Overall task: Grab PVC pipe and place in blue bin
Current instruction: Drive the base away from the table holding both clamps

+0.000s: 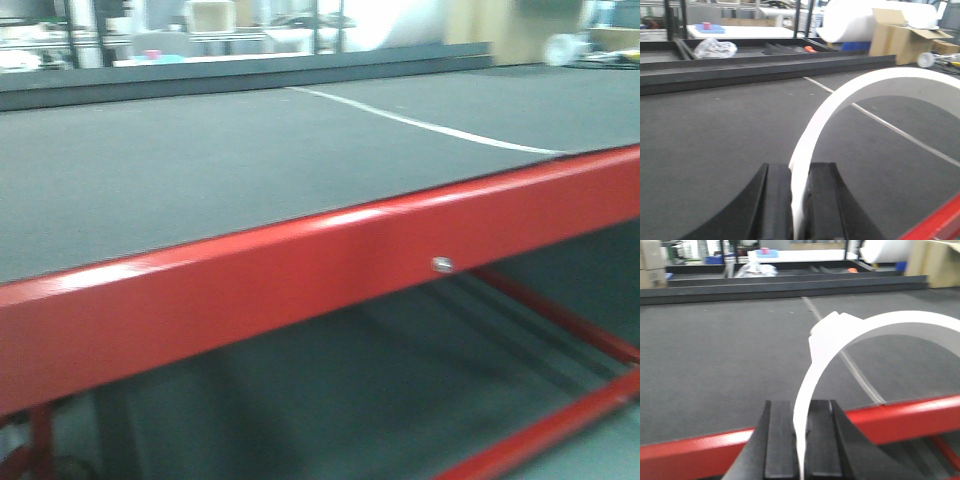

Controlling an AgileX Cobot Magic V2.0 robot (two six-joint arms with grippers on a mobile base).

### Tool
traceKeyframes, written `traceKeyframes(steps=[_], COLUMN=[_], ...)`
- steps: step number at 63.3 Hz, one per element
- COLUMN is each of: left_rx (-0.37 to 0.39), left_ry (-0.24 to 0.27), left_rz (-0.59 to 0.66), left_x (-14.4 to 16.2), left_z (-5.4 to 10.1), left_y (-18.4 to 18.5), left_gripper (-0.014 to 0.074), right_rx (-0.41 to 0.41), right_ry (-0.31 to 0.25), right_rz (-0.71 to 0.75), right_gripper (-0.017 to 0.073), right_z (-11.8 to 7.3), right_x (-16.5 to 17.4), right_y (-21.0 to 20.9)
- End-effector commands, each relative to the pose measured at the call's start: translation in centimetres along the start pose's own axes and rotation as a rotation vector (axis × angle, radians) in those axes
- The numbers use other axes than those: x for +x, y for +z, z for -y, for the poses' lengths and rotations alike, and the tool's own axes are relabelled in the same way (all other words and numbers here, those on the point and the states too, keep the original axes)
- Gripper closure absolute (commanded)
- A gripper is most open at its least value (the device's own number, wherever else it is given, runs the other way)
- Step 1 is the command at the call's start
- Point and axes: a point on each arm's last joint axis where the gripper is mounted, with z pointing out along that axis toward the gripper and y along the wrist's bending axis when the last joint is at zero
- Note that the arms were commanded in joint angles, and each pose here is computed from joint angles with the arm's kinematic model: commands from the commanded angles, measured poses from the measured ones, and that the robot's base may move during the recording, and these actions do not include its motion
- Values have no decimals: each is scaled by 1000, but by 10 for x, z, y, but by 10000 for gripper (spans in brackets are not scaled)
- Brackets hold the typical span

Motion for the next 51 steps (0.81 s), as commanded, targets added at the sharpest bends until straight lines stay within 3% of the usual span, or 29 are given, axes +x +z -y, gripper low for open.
traceKeyframes(steps=[1, 51], left_rx=[-3, -3], left_ry=[-6, -6], left_rz=[30, 30], left_x=[-4, -4], left_z=[0, 0], left_y=[-3, -3], left_gripper=[704, 704], right_rx=[7, 7], right_ry=[-12, -12], right_rz=[20, 20], right_gripper=[728, 728], right_z=[0, 0], right_x=[-1, -1], right_y=[-1, -1])
